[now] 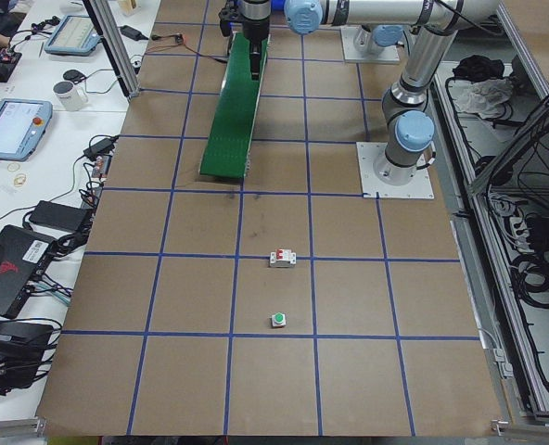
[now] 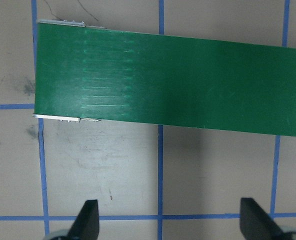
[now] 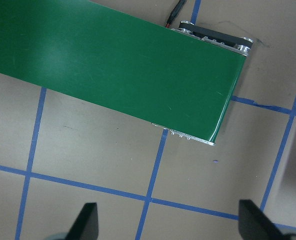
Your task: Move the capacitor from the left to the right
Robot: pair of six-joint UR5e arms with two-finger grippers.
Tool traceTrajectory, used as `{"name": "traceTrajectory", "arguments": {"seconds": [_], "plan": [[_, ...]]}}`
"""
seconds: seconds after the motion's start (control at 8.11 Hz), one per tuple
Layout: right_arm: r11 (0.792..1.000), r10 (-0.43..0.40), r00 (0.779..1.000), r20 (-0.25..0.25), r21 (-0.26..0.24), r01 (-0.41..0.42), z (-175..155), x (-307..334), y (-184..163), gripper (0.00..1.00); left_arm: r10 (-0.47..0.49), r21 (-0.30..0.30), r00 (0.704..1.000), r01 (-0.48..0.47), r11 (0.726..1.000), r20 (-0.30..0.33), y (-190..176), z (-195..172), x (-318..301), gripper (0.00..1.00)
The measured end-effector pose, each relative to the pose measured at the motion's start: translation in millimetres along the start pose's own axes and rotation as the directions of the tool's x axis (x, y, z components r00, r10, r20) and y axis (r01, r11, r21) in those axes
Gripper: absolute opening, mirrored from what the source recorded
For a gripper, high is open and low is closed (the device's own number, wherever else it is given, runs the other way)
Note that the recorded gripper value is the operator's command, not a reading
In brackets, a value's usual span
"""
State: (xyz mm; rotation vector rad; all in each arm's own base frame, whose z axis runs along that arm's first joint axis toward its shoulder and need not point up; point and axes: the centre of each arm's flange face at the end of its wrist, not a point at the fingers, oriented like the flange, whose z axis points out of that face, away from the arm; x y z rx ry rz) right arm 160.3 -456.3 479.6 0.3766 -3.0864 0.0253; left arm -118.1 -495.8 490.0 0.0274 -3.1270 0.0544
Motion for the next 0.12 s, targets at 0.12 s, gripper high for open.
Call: {"name": "traceTrajectory", "arguments": {"seconds": [0.12], "plan": [[1.0,-0.004,1.0,0.0,0.001,0.004,-0.2,-0.4,-0.1,1.0,0.0,0.0,1.0,0.0,1.0,0.0,0.0,0.0,0.0,1.0]]}}
